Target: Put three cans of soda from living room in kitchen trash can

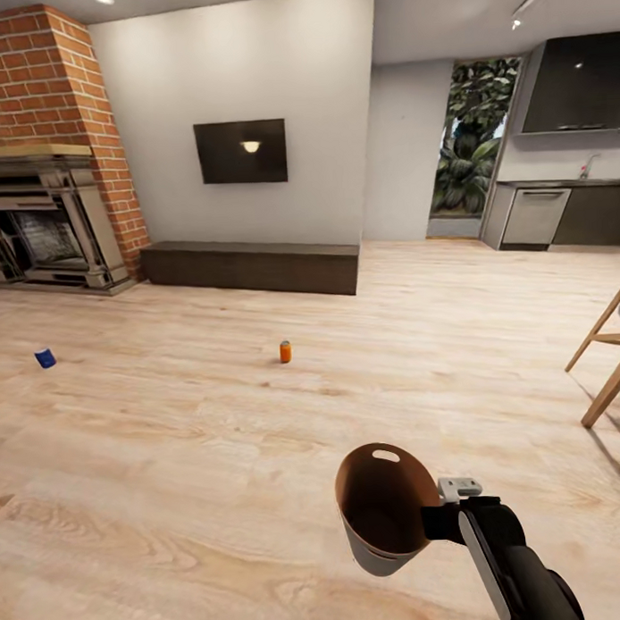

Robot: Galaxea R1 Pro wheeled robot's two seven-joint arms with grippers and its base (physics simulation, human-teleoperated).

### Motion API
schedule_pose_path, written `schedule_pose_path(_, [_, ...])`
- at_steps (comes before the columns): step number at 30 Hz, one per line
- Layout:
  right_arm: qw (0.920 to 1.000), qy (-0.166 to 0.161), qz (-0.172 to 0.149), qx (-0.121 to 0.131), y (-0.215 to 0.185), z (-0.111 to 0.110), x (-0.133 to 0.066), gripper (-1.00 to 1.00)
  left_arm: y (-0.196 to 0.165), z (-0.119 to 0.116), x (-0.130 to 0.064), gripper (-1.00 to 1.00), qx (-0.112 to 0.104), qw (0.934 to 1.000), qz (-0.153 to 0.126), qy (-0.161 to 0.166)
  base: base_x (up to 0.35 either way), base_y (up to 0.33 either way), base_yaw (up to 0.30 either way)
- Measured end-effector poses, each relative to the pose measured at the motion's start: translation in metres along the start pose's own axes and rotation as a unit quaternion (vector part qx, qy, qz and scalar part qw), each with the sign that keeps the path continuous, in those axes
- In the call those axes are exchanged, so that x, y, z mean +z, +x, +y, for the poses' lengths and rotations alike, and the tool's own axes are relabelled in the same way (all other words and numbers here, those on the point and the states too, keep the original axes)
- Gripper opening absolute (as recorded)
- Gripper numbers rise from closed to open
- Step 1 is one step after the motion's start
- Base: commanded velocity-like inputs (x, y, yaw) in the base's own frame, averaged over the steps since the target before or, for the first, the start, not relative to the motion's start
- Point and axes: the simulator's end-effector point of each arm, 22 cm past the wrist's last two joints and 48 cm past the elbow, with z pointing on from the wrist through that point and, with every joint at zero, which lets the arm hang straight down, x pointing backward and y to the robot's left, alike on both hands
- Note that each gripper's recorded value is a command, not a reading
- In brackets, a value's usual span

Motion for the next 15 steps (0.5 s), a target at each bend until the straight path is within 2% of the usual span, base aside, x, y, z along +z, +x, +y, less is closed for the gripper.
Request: schedule_pose_path(15, [1.0000,-0.001,0.006,0.000,0.0047,0.0008,0.0029,-1.00,-0.0005,0.0005,-0.0006,1.00,0.000,1.0000,0.000,-0.001,0.344,-0.001,-0.238])
